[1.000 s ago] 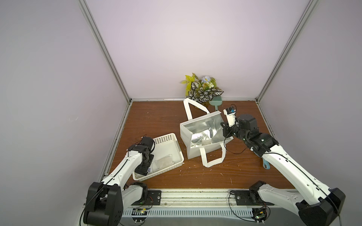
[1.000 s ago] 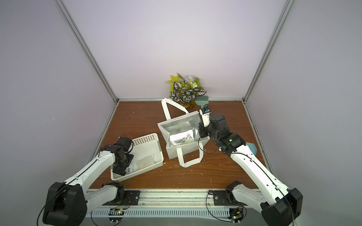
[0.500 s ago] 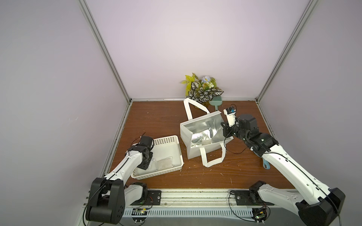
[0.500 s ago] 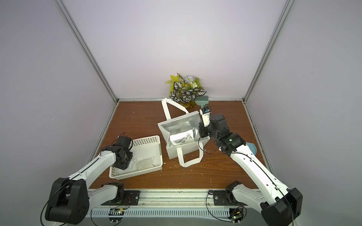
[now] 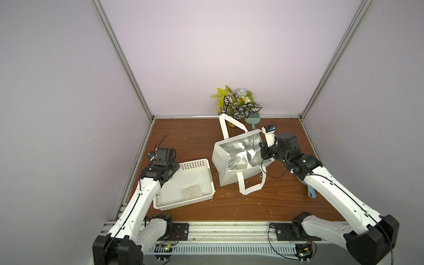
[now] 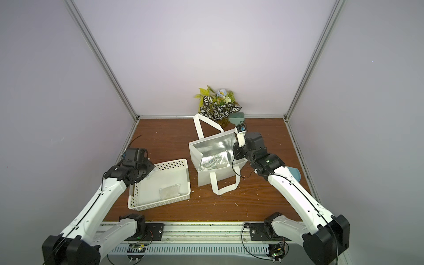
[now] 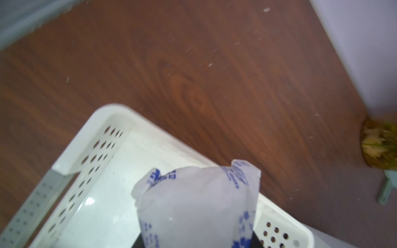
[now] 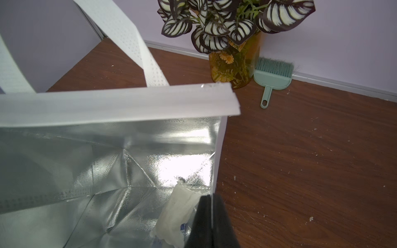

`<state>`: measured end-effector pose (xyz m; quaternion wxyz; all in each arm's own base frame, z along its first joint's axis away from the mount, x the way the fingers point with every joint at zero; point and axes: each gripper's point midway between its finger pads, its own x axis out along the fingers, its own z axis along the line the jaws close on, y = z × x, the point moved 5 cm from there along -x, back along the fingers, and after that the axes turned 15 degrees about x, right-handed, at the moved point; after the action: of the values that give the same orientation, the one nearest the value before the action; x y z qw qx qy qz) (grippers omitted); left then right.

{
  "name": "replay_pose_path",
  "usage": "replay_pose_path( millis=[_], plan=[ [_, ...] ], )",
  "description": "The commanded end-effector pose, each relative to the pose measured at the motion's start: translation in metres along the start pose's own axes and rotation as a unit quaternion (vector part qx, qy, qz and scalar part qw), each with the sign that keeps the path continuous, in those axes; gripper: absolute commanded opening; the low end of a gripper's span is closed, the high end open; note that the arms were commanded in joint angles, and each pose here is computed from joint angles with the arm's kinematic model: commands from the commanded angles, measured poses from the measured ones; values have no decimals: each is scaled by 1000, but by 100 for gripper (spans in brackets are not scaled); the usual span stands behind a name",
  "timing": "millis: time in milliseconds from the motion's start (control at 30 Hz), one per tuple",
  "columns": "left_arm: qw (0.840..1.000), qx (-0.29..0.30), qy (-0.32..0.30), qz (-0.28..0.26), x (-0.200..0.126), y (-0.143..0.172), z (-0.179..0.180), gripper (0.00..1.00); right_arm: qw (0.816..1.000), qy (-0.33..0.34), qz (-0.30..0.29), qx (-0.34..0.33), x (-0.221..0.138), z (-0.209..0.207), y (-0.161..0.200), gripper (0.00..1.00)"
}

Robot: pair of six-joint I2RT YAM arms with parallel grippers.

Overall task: Place the ice pack in the delivery bag
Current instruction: Pick up the ice pack from the bin, then place the ice pack in the delivery bag.

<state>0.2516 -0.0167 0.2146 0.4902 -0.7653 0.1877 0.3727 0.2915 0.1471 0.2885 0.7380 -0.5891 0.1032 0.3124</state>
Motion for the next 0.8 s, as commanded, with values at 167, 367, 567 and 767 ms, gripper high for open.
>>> replay_pose_path(
  millis=[167, 367, 567, 767],
  plan=[
    [916, 307, 202, -163, -107, -57, -139, 25, 1000, -8, -12, 17, 2, 2, -19, 4],
    [812, 457, 296, -208, -161, -33, -236, 22, 1000, -16, 13, 23, 4, 1, -19, 4],
    [735, 539, 363, -193, -165, -1, -285, 22, 999, -18, 24, 33, 0, -3, -18, 5],
    [683, 601, 371, -185, -163, 40, -315, 15, 998, -23, 31, 41, -1, -5, -16, 5]
  ],
)
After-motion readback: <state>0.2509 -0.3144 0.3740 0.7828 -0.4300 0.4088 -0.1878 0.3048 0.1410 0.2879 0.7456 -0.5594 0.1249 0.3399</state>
